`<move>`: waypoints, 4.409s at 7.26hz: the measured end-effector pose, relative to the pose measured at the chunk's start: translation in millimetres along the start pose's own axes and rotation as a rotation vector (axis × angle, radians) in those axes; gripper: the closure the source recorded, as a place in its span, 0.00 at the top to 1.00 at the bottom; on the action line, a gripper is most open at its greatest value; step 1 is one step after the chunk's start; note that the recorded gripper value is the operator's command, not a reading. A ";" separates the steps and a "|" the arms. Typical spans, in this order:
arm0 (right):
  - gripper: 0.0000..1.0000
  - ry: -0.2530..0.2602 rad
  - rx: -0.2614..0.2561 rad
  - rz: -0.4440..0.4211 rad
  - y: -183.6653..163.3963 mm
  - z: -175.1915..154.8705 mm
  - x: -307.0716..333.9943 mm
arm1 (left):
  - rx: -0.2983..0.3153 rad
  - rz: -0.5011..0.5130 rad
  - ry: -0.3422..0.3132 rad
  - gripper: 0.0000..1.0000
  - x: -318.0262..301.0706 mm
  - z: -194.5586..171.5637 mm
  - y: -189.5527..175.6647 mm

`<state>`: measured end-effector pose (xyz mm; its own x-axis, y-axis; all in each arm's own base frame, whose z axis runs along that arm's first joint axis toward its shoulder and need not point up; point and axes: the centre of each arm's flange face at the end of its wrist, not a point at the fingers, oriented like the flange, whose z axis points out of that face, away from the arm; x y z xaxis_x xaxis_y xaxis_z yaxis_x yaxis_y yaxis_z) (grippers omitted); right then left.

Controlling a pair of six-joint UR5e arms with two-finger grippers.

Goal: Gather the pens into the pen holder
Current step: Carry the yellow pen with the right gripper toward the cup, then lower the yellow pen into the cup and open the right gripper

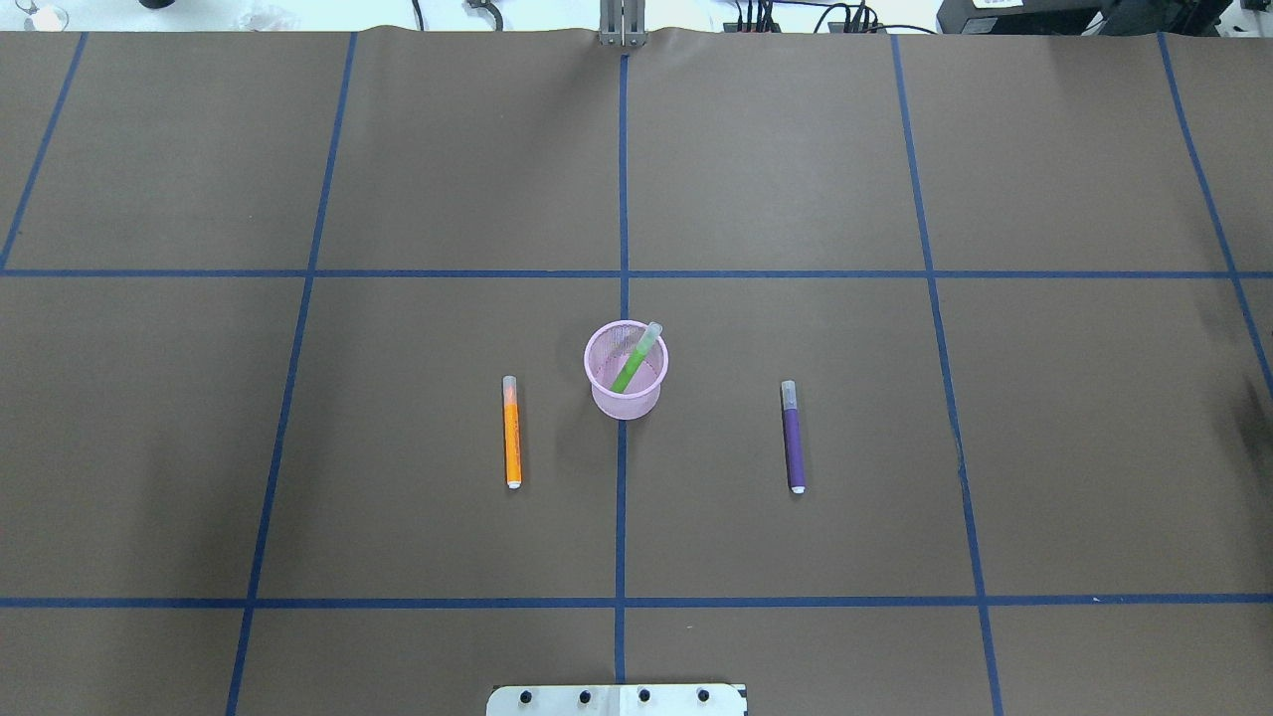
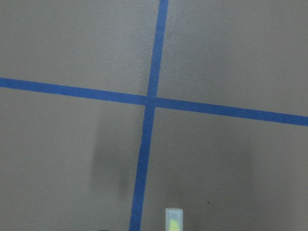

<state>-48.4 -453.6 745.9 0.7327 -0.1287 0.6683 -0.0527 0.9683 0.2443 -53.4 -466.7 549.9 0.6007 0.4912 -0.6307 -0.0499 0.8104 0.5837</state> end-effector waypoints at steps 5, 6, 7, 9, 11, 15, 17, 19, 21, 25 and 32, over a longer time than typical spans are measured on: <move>0.45 0.037 -0.016 -0.001 20.2 22.6 15.5 | -0.004 -0.005 -0.001 1.00 0.2 0.7 3.5; 0.43 0.039 -0.012 -0.002 22.7 24.7 18.4 | -0.004 -0.004 -0.002 1.00 0.2 0.6 3.3; 0.43 0.040 -0.011 -0.002 23.4 25.6 19.2 | -0.004 -0.004 -0.002 1.00 0.2 0.6 3.2; 0.44 0.040 -0.013 0.000 24.8 26.8 20.2 | -0.004 -0.004 -0.002 1.00 0.2 0.6 3.1; 0.43 0.040 -0.021 0.002 27.2 29.3 21.3 | -0.004 -0.004 -0.002 1.00 0.1 0.7 3.4; 0.00 0.036 -0.029 -0.004 28.6 32.6 19.0 | -0.005 -0.004 -0.002 1.00 0.2 0.9 3.9; 0.00 0.028 -0.012 -0.020 23.4 27.3 12.3 | -0.005 -0.005 -0.001 1.00 0.3 1.0 4.0; 0.00 -0.006 0.068 -0.077 -4.8 -1.7 -22.9 | -0.006 -0.006 0.000 1.00 0.1 1.1 5.7; 0.00 -0.059 0.189 -0.167 -43.8 -50.0 -79.2 | -0.008 -0.005 0.003 1.00 1.6 2.0 7.5; 0.00 -0.275 0.349 -0.279 -107.1 -126.0 -245.9 | -0.002 0.004 0.014 1.00 7.9 1.9 -0.5; 0.00 -0.530 0.652 0.029 -77.2 -111.5 -659.3 | -0.020 0.020 0.040 1.00 18.6 14.4 -6.0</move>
<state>-451.7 -419.6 208.0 0.3182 -0.3469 0.8823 -0.5673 0.6759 0.4704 -30.5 -467.0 542.0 0.5674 0.5191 -0.6392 -0.0777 0.8065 0.5860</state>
